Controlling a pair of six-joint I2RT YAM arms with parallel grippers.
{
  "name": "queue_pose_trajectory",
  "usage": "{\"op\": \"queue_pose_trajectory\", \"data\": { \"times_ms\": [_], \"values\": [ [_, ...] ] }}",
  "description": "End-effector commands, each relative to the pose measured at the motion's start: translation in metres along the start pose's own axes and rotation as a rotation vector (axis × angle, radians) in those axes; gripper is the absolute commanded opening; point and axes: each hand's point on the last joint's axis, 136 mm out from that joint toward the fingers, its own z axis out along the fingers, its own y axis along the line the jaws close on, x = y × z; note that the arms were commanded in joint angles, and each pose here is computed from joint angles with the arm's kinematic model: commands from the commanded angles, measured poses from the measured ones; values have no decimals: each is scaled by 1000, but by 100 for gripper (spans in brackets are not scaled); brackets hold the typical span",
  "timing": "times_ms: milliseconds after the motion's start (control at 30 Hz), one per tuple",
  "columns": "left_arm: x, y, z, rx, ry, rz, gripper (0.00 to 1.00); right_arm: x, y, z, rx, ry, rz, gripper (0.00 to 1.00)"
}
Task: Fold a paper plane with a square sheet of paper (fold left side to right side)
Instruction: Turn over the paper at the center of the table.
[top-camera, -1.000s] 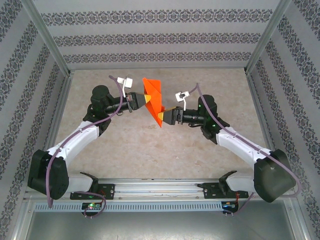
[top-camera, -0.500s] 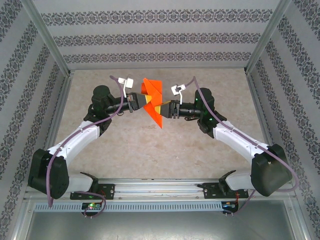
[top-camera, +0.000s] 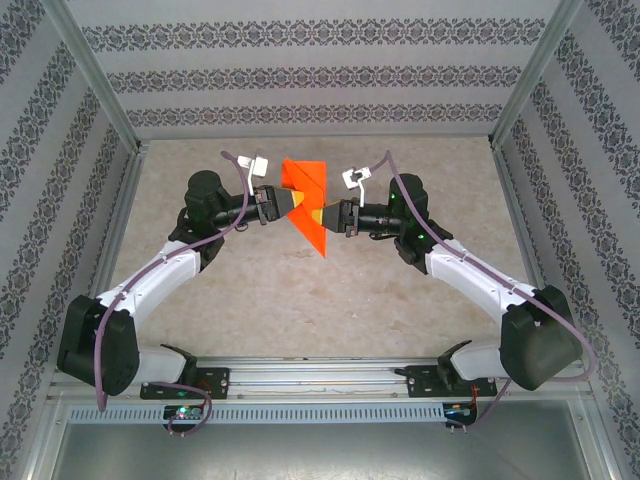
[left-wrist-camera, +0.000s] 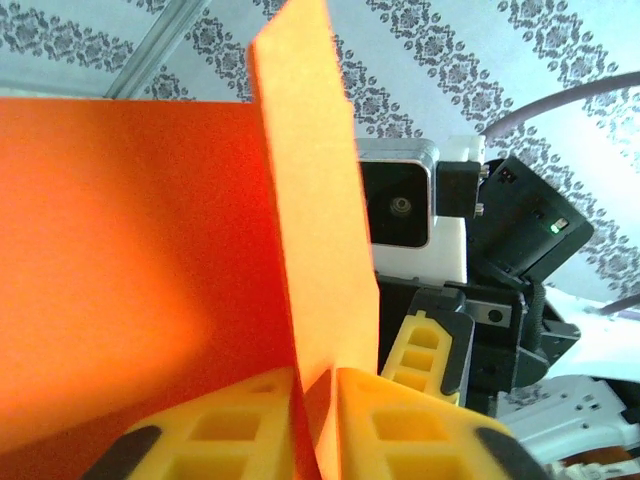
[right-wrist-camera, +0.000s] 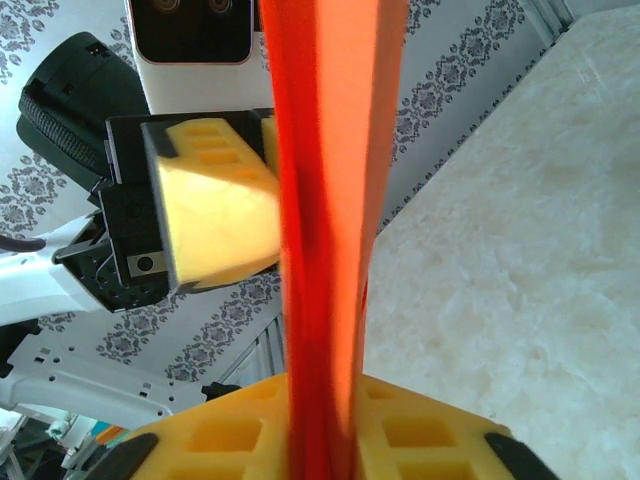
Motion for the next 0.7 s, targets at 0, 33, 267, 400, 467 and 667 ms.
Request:
{"op": "queue_pose_trajectory", "data": {
  "times_ms": [0, 33, 267, 400, 467, 667],
  "values": [
    [-1, -1, 2, -17, -8, 40, 27, -12, 10, -3, -15, -17, -55, 16],
    [-1, 1, 1, -34, -11, 48, 30, -12, 9, -3, -11, -17, -55, 15],
    [-5, 17, -29, -241, -68, 115, 48, -8, 2, -9, 69, -7, -56, 4],
    [-9, 25, -56, -414, -131, 175, 57, -4, -6, -13, 176, 18, -87, 0],
    [-10, 28, -72, -493, -165, 203, 60, 3, -14, -14, 286, 61, -125, 0],
    [-16, 39, -124, -751, -309, 237, 66, 15, -55, -33, 792, 215, -282, 0]
  ]
}}
